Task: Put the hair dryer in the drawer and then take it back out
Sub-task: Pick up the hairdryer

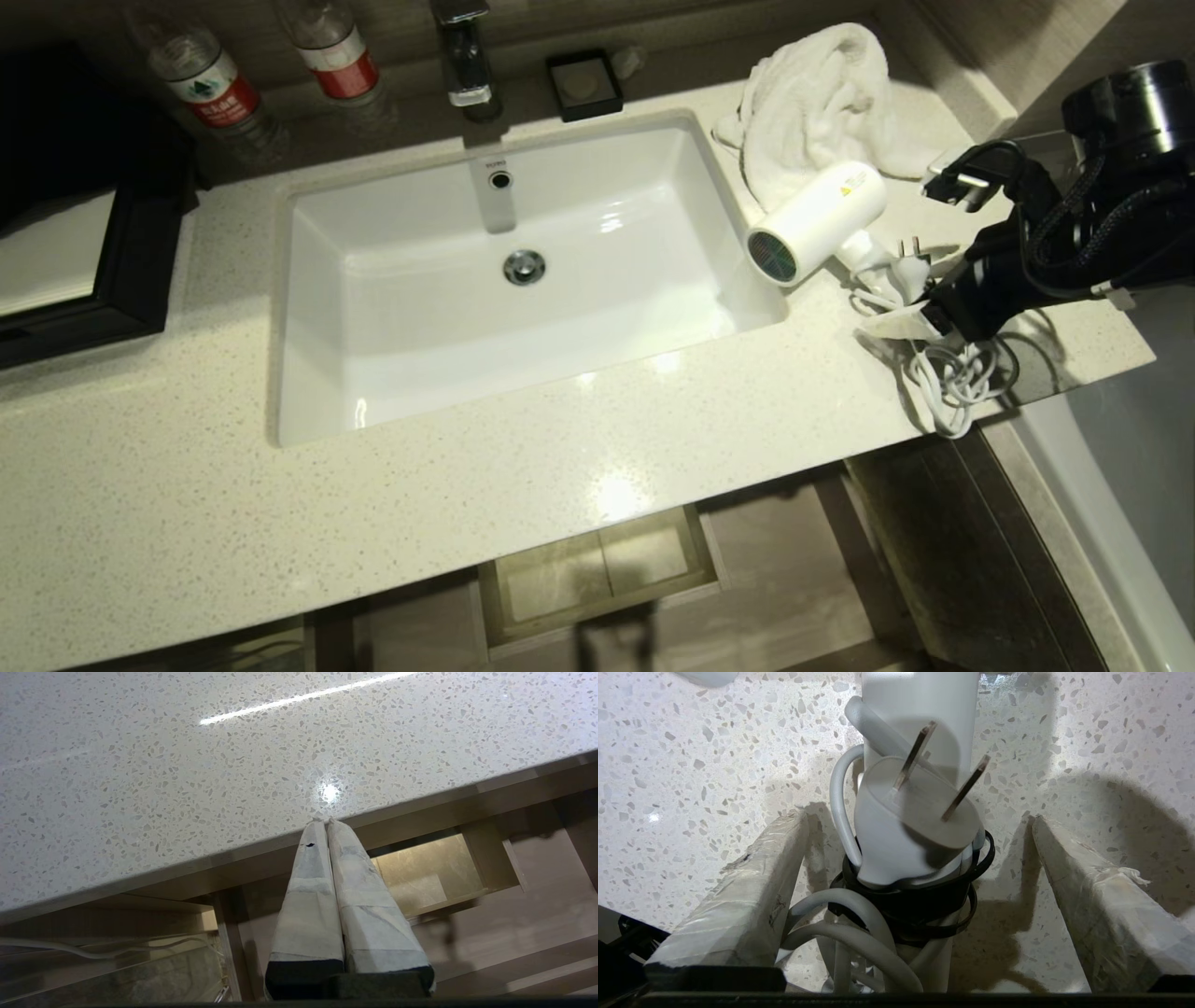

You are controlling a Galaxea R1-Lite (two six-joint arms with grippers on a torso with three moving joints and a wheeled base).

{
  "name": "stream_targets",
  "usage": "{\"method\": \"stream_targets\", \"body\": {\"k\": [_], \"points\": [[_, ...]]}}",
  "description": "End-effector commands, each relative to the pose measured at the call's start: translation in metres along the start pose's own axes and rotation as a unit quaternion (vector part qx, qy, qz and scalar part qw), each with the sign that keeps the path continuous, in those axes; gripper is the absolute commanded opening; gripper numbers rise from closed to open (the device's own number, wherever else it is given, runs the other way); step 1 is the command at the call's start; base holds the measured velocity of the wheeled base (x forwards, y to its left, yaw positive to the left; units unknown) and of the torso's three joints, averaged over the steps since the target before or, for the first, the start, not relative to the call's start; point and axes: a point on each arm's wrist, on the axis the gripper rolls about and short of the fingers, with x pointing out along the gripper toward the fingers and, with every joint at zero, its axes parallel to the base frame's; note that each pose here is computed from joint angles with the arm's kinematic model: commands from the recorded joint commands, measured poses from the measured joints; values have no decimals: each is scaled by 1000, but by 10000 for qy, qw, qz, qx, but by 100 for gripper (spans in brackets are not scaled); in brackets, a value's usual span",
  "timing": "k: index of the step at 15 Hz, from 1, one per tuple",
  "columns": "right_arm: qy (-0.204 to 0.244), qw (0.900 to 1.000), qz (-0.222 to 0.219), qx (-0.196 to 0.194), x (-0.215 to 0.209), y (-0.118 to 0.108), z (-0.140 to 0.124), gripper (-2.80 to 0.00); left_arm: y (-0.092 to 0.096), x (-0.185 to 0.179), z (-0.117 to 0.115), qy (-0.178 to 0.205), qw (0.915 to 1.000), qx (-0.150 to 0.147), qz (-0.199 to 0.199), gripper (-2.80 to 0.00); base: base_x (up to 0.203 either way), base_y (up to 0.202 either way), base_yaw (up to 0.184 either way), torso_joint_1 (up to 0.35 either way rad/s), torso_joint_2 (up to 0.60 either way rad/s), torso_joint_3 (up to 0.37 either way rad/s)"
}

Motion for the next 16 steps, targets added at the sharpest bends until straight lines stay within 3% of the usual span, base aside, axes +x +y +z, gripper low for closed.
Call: {"method": "stream_targets", "body": {"k": [1, 2, 6, 16], "points": [[53, 10000, 24, -5, 7, -1, -2, 0, 0, 0, 0, -1, 10000, 0, 1, -280, 0, 0, 0, 0, 0, 0], [40, 10000, 6, -5, 8, -2, -3, -280, 0, 0, 0, 2, 10000, 0, -1, -280, 0, 0, 0, 0, 0, 0], [59, 9997, -9, -225, 10, -2, -5, -280, 0, 0, 0, 6, 10000, 0, 0, -280, 0, 0, 0, 0, 0, 0], [-184, 9990, -384, -148, -24, -10, -4, -280, 0, 0, 0, -2, 10000, 0, -1, -280, 0, 0, 0, 0, 0, 0]]}}
